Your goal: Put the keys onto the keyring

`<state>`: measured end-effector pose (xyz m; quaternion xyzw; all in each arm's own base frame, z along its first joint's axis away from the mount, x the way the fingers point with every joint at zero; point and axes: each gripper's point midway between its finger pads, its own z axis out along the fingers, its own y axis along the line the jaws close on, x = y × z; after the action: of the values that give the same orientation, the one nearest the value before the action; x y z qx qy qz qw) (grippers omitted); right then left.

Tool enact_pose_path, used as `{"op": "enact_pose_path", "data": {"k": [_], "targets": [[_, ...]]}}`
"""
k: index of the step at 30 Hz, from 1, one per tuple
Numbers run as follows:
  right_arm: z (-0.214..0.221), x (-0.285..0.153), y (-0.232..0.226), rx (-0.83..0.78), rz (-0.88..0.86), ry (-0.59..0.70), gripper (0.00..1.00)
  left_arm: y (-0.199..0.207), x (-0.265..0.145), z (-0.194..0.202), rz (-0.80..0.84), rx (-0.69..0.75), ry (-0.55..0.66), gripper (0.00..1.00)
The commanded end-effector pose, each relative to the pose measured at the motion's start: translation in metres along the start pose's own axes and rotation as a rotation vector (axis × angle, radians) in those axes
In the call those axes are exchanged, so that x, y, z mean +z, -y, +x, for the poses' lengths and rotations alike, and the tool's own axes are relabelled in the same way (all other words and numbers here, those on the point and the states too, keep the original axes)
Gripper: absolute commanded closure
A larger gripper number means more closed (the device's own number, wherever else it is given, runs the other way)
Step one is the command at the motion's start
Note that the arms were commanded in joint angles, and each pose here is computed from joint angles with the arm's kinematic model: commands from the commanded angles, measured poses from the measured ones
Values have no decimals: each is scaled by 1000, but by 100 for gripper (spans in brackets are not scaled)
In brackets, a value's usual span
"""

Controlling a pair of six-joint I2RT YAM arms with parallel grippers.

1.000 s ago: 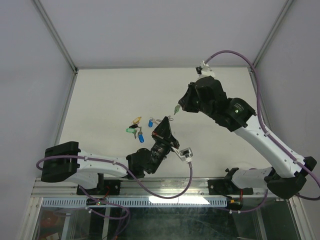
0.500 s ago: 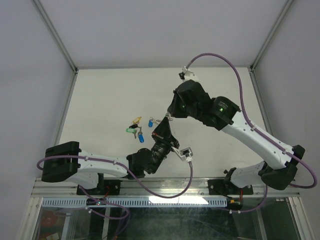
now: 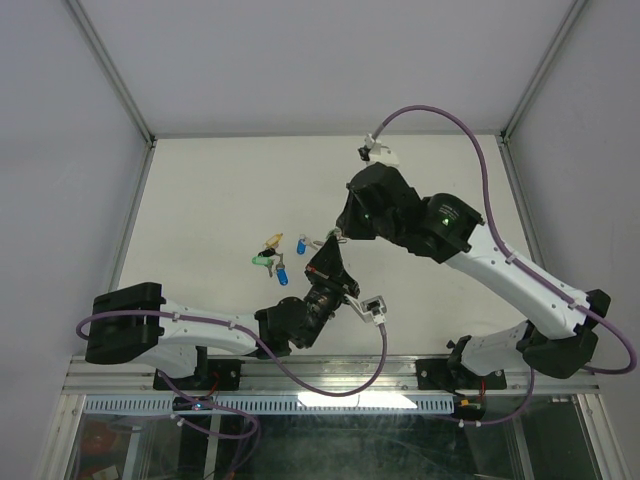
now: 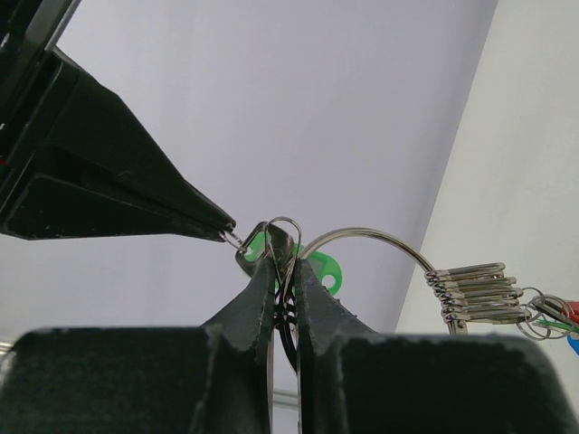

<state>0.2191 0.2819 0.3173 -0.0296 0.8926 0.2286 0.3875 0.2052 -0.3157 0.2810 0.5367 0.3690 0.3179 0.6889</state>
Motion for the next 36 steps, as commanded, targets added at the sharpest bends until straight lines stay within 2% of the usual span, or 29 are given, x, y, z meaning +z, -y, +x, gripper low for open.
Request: {"op": "enact_pose_path", "data": {"k": [1,36], "targets": [[-13,-5,6,28,52,55,100,-10,-2,0,-33,-62,-11,100],[-5,-13,-6,19,20,20,100,-5,-1,0,-18,-53,-16,100]]}}
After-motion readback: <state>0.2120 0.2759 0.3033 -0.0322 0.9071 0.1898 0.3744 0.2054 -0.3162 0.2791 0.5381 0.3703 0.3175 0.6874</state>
